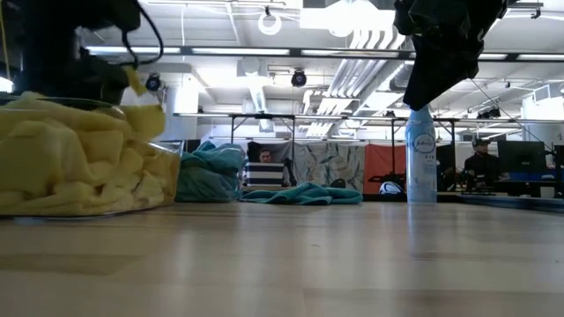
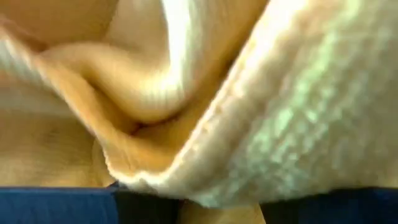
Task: Sort microfiber towel by color & place in baskets
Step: Put the yellow towel into the bottom transparent bin
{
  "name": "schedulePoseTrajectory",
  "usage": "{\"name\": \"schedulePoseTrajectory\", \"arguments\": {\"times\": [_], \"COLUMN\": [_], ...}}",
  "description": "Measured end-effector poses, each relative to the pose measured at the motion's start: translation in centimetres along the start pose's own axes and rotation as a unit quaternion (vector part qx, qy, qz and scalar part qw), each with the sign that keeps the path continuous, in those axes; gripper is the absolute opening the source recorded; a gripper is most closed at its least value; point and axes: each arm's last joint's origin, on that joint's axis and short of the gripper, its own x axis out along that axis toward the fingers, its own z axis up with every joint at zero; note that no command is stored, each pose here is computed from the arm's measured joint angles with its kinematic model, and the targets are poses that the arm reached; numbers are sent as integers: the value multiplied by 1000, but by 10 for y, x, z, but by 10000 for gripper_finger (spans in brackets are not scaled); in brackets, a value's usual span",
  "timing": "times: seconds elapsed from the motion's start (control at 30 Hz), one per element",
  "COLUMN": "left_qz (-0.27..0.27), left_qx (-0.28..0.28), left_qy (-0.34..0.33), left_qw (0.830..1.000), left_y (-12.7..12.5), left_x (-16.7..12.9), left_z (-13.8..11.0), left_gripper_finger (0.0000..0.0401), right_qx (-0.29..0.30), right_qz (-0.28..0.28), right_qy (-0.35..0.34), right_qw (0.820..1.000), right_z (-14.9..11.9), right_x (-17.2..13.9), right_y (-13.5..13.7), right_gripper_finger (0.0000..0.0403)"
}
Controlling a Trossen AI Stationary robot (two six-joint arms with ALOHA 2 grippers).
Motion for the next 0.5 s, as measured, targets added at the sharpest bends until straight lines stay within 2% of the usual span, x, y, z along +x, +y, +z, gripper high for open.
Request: {"name": "schedulePoseTrajectory", "arguments": {"times": [0.33, 0.5], "left_qz": [1, -9], "left_qx": [17, 24], "left_qy": [-49, -95], "left_qw": [999, 995], "left_y": [-19, -24], "left_x": [-62, -78], "left_z": [6, 10], "left_gripper_finger": [161, 161], "right_qx": [-1, -1], "right_qz": [-1, -1], "right_qy": [1, 1], "right_qw": [1000, 1000], "right_z": [0, 0], "right_x": [0, 0], "right_y": [0, 0], "right_gripper_finger": [156, 156]}}
